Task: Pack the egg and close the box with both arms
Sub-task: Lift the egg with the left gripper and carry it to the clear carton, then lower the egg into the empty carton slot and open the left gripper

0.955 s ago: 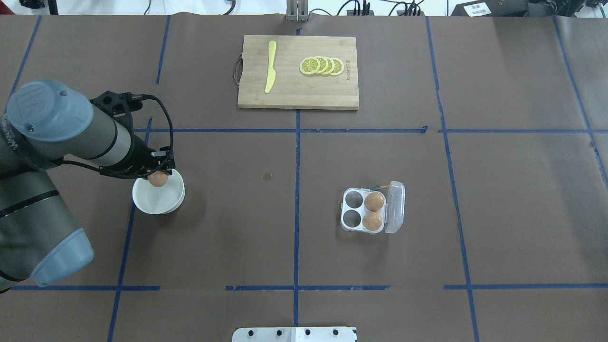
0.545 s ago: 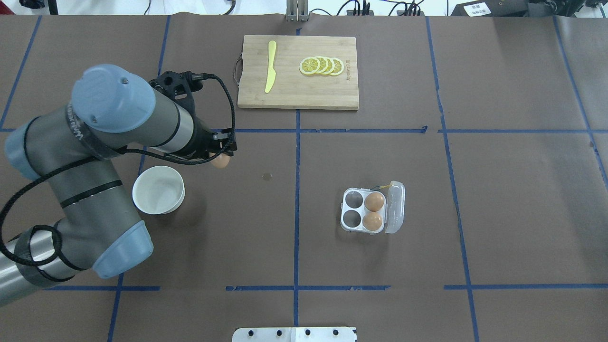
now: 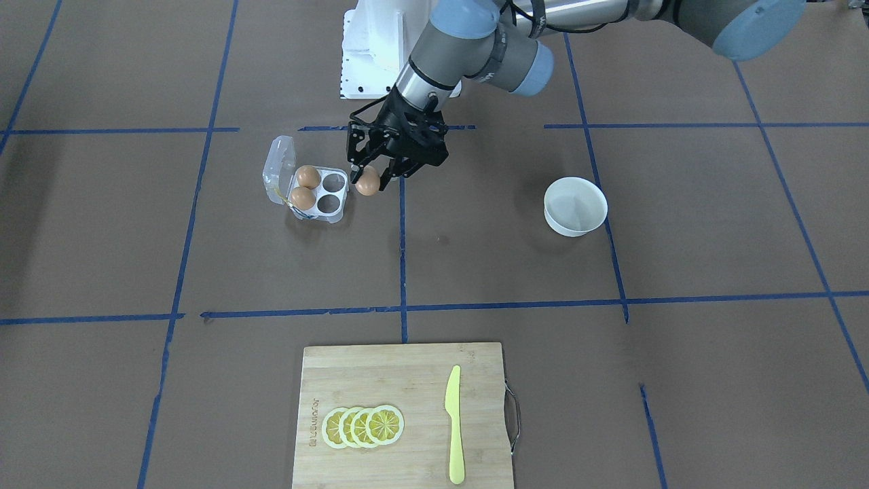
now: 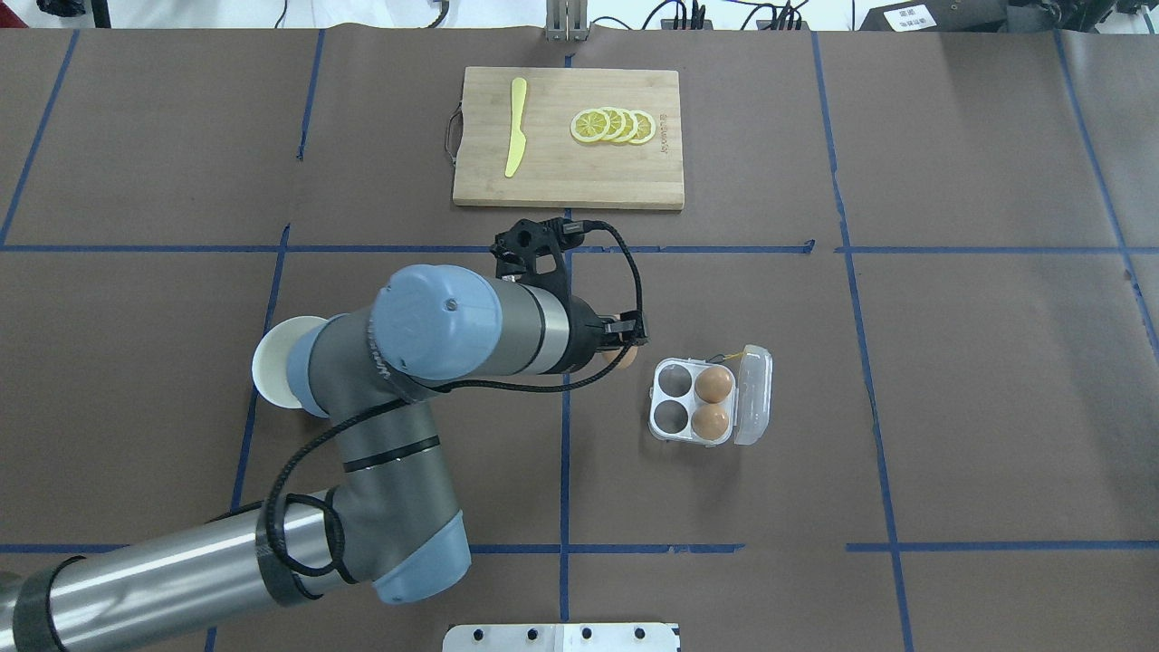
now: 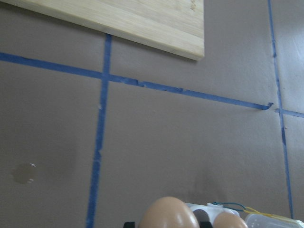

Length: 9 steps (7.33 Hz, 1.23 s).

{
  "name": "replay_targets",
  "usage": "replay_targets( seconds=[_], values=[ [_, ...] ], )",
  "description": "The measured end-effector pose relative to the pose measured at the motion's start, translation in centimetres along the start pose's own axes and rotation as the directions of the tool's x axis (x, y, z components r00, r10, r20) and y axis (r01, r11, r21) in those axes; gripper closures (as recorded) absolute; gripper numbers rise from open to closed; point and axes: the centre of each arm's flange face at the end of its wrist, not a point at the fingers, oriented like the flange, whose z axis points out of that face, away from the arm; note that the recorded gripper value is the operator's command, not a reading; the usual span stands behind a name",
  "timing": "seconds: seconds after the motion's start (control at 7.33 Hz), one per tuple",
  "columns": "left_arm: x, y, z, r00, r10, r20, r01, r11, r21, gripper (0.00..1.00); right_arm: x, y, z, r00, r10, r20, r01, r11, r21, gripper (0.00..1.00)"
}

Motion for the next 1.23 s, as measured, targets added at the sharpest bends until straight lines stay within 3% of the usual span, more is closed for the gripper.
replay_targets(
  seconds=[0.27, 0.55, 0.68, 0.82, 0.95, 1.09, 1.23],
  values=[
    [1.4, 2.5, 4.2, 0.999, -0.007, -0.038, 0.009, 0.999, 0.034, 1.0, 0.1, 0.0, 0.1, 1.0, 0.003, 0.0, -0.003, 1.0, -0.002, 0.0],
    [2.3, 4.1, 5.8, 0.999, -0.006, -0.044, 0.008, 0.999, 0.031, 1.0, 0.3, 0.0, 0.3, 1.0, 0.006, 0.0, -0.006, 1.0, -0.005, 0.0],
    [2.4, 4.6, 6.1, 0.999, -0.005, -0.043, 0.006, 1.0, 0.026, 0.95, 0.4, 0.0, 0.4, 1.0, 0.008, 0.001, -0.008, 1.0, -0.007, 0.0],
    [2.4, 5.0, 6.3, 0.999, -0.003, -0.042, 0.003, 1.0, 0.021, 0.54, 0.4, 0.0, 0.4, 1.0, 0.009, 0.001, -0.009, 1.0, -0.008, 0.0],
    [2.4, 5.3, 6.3, 0.999, -0.001, -0.043, 0.002, 1.0, 0.018, 0.23, 0.5, 0.1, 0.4, 1.0, 0.009, 0.001, -0.009, 1.0, -0.009, 0.0],
    [2.3, 5.3, 6.3, 0.999, -0.001, -0.042, 0.001, 1.0, 0.017, 0.0, 0.5, 0.1, 0.5, 1.0, 0.009, 0.001, -0.009, 1.0, -0.009, 0.0],
    [2.4, 5.3, 6.3, 0.999, 0.001, -0.043, 0.0, 1.0, 0.017, 0.0, 0.5, 0.0, 0.5, 1.0, 0.009, 0.001, -0.009, 1.0, -0.009, 0.0]
  ],
)
